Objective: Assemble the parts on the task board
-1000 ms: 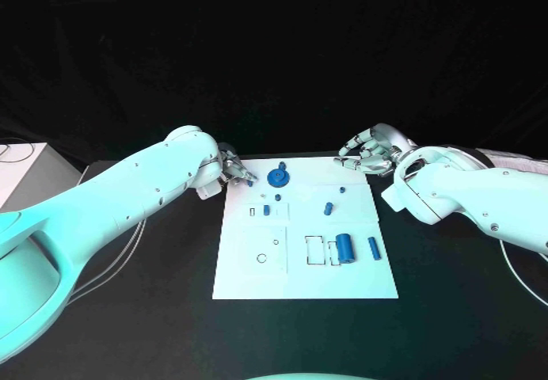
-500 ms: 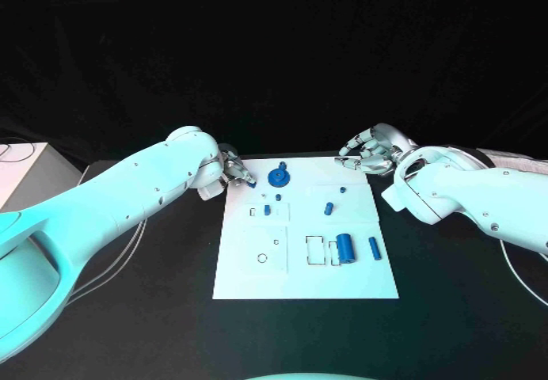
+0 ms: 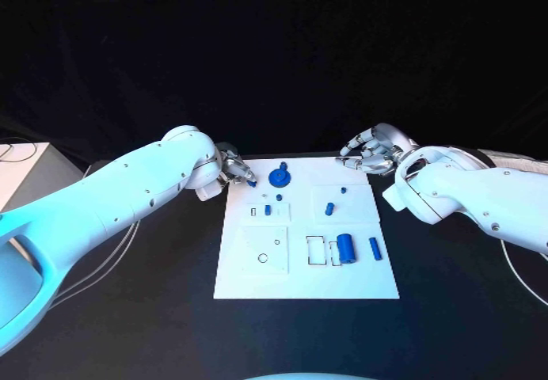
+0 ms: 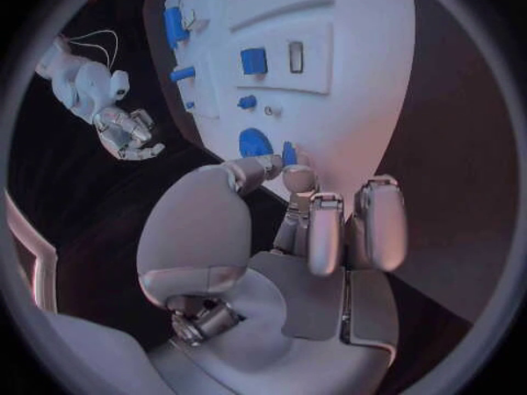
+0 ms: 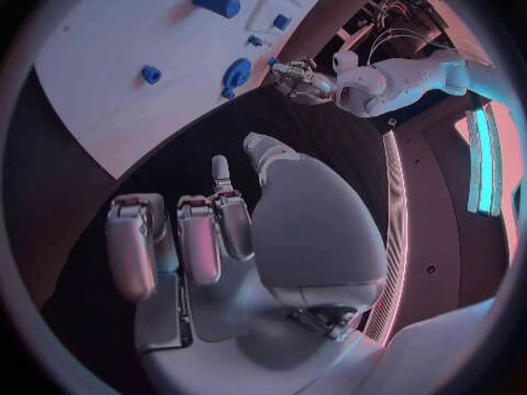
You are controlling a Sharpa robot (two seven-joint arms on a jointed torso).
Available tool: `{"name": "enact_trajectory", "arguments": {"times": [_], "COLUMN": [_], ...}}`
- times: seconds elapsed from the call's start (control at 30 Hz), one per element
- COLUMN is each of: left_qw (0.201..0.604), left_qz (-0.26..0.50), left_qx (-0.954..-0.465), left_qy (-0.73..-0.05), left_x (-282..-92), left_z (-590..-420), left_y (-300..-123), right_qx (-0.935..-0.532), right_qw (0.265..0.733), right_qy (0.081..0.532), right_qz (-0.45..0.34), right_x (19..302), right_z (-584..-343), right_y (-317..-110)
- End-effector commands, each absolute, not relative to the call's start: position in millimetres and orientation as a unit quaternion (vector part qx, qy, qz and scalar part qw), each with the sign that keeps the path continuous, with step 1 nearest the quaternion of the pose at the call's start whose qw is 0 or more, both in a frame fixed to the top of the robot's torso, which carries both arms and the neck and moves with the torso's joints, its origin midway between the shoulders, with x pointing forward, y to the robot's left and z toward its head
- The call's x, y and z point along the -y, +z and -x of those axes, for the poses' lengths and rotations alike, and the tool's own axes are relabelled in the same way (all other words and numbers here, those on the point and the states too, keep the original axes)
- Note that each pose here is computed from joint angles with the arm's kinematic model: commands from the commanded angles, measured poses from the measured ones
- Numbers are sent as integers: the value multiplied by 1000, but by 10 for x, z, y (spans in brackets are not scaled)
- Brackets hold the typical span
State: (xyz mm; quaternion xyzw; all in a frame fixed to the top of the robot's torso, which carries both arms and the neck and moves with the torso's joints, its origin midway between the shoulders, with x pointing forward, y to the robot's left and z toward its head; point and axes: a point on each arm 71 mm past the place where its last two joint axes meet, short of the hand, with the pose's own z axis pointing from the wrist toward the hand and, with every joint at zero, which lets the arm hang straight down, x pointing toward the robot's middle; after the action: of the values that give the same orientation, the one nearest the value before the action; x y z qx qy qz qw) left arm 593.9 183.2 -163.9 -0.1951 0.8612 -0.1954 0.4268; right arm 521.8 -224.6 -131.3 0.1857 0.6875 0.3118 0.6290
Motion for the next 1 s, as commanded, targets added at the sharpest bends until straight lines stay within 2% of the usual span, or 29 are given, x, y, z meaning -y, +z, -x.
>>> {"name": "enact_trajectory", "arguments": {"times": [0.03, 0.27, 0.53, 1.0], "left_qw": [444, 457, 455, 463], "left_qz": [207, 210, 207, 207], "left_qx": [-846, -835, -836, -830], "left_qy": [-213, -225, -225, -232], "left_x": [-1836, -1906, -1980, -1904], "left_z": [-5898, -5740, -5546, -5296], "left_y": [-1596, -1600, -1688, -1902], "right_qx": [-687, -685, -687, -689], "right_qw": [631, 633, 631, 629], "right_qy": [313, 308, 305, 305], "right_qz": [-182, -186, -190, -191], "right_x": [2256, 2303, 2337, 2347], "right_z": [-5220, -5236, -5248, -5242], "right_y": [-1309, -1312, -1328, -1354]}}
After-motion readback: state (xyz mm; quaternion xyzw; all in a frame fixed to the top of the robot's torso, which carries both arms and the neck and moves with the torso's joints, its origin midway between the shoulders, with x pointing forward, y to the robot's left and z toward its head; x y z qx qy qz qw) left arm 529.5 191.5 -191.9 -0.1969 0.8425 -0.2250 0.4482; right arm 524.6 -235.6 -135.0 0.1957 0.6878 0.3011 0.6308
